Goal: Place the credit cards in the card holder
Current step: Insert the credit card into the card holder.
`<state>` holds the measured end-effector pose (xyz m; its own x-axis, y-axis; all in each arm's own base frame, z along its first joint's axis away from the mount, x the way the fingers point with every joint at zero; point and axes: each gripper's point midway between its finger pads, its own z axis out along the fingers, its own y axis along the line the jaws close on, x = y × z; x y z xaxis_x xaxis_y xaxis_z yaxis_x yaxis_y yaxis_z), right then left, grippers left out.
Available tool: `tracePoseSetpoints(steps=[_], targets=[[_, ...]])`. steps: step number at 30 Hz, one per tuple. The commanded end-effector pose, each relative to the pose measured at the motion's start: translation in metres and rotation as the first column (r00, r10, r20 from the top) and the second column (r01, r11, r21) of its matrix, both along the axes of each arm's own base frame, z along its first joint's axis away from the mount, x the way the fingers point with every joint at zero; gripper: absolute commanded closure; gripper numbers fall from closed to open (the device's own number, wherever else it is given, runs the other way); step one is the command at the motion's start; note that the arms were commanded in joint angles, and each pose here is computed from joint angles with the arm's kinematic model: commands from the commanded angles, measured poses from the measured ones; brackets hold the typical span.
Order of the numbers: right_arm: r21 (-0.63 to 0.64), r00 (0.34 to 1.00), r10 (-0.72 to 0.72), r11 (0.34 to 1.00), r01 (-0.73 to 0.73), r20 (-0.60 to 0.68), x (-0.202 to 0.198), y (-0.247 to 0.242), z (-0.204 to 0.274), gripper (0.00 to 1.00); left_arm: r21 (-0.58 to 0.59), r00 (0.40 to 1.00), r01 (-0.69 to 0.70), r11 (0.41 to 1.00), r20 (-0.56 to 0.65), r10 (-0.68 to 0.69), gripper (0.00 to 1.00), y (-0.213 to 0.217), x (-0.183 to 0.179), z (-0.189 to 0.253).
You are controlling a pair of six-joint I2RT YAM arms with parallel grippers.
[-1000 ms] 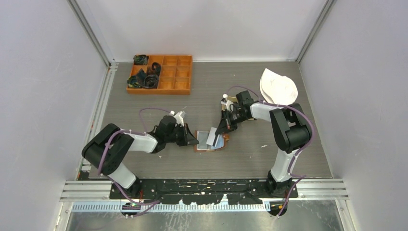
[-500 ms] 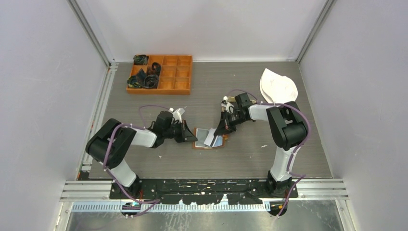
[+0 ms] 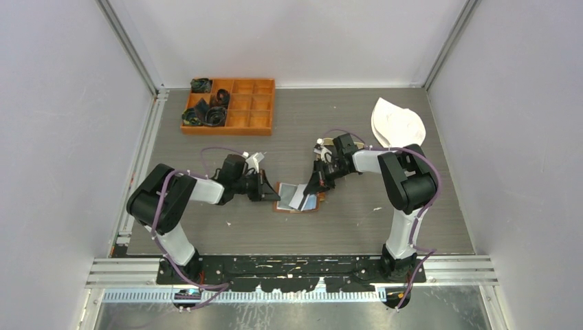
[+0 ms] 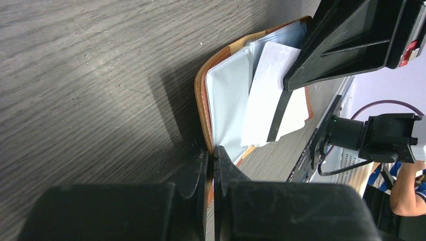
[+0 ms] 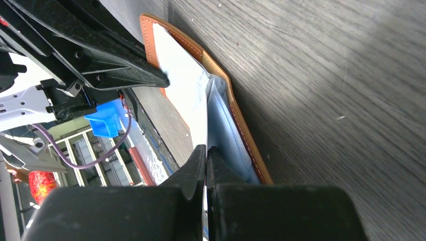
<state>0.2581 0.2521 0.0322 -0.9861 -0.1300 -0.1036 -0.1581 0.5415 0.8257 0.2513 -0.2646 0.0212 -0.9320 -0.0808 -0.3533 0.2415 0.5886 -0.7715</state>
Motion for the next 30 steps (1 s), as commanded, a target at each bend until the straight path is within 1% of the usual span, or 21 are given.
tracePoseSetpoints(steps=[1, 10, 18, 25, 30], targets=[[-0.022, 1.000, 0.015, 1.000, -0.015, 0.011, -0.0016, 0.0041, -0.0076, 0.99, 0.000, 1.000, 0.018, 1.000, 0.010, -0.018, 1.00, -0.0012, 0.0074, -0.0009], [-0.043, 1.000, 0.000, 0.999, -0.001, -0.028, -0.0026, 0.0071, -0.0150, 0.99, 0.010, 1.000, 0.027, 1.000, 0.002, -0.027, 1.00, -0.0017, 0.0089, -0.0024], [-0.043, 1.000, -0.003, 0.999, 0.002, -0.027, -0.0015, 0.0103, -0.0126, 0.98, 0.025, 0.999, 0.033, 0.999, -0.001, -0.033, 0.99, -0.0011, 0.0099, -0.0028], [-0.091, 0.999, -0.019, 0.996, 0.016, -0.027, 0.0006, 0.0117, -0.0166, 0.97, 0.020, 0.999, 0.045, 0.999, 0.001, -0.045, 0.99, -0.0027, 0.0105, -0.0003], [-0.108, 0.999, -0.020, 0.994, 0.017, -0.033, -0.0008, 0.0101, -0.0164, 0.96, 0.038, 0.999, 0.039, 0.999, 0.001, -0.039, 0.99, -0.0009, 0.0120, -0.0027]])
